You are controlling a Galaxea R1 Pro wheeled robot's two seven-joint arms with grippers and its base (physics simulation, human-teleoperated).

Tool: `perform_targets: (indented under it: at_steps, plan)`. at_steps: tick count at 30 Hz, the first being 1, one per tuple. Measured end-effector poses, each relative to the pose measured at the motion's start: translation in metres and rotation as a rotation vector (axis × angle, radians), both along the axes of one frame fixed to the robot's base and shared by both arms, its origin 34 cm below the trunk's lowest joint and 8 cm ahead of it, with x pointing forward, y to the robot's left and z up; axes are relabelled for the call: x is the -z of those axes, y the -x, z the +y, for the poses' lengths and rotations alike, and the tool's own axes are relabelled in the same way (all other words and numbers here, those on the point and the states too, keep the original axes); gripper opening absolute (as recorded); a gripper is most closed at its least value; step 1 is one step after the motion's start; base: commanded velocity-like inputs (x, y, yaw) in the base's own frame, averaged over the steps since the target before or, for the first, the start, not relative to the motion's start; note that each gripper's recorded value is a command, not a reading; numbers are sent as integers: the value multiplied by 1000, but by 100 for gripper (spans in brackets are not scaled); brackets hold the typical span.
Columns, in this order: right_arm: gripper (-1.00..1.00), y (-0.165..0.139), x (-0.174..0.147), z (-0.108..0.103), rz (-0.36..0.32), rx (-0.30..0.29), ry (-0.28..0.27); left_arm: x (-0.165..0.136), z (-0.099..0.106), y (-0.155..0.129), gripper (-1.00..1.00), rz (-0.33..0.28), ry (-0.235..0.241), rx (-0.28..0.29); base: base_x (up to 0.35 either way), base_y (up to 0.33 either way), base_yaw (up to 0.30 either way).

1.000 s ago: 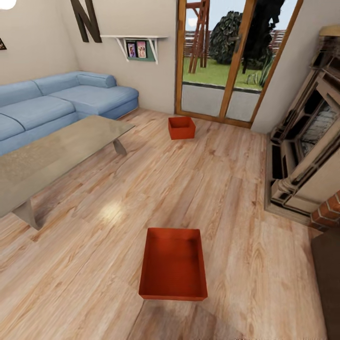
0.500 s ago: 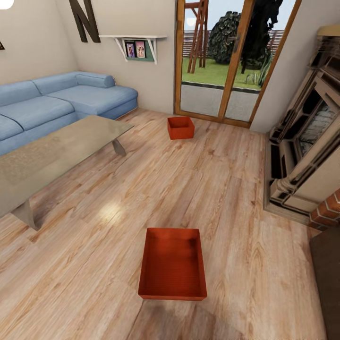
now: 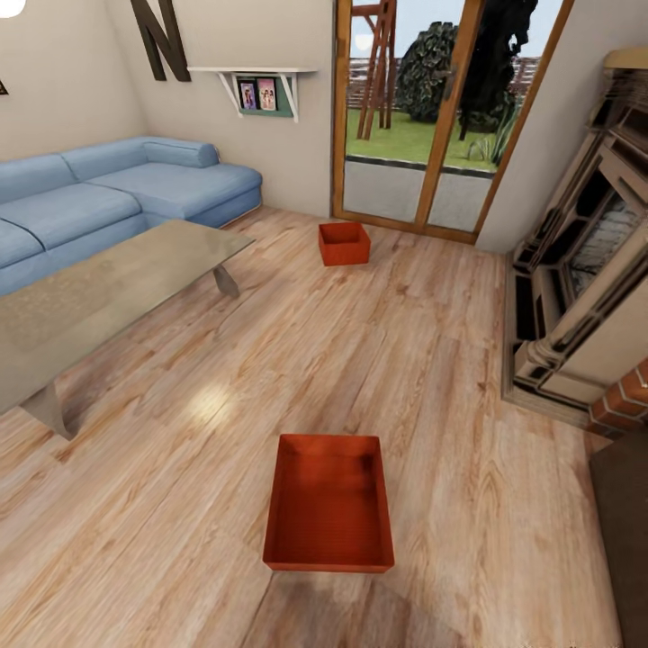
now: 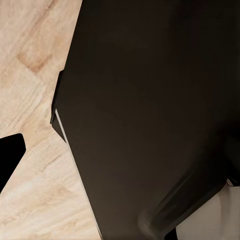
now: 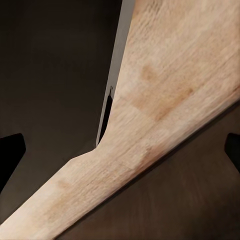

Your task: Move the two storage containers from the living room to the garage. In the garage, place one container on the floor and stack the other container on top of it (either order is fine).

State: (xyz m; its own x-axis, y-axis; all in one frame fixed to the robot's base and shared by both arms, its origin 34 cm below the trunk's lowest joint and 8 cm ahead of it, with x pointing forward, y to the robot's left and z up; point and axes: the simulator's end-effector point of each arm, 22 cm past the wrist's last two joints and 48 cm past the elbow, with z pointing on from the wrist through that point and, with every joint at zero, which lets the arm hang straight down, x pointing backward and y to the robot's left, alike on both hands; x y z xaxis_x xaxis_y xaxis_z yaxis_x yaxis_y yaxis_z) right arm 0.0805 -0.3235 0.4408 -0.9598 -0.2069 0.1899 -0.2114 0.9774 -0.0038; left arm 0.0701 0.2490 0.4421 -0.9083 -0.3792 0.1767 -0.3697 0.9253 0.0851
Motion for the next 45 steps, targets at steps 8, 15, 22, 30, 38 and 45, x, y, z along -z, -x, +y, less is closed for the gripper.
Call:
perform_targets:
  at_steps: [8,15,22,30,38,45]
  plan:
    - [100,0,0,0,1,-1,-1,0,0,0,100,0,0,1,0,0,-93]
    - [100,1,0,0,3,-5,-2,0,0,0,100,1,0,0,0,0,-8]
    - [100,4,0,1,11,-4,-3,-1,0,4,100,10,0,0,0,0,0]
    - [100,8,-1,1,23,-4,-3,-2,0,8,100,22,0,0,0,0,0]
    - [100,13,-2,2,35,-9,-5,-3,0,14,100,35,0,0,0,0,0]
    - [100,17,-3,2,47,-11,-6,-4,0,17,100,46,0,0,0,0,0]
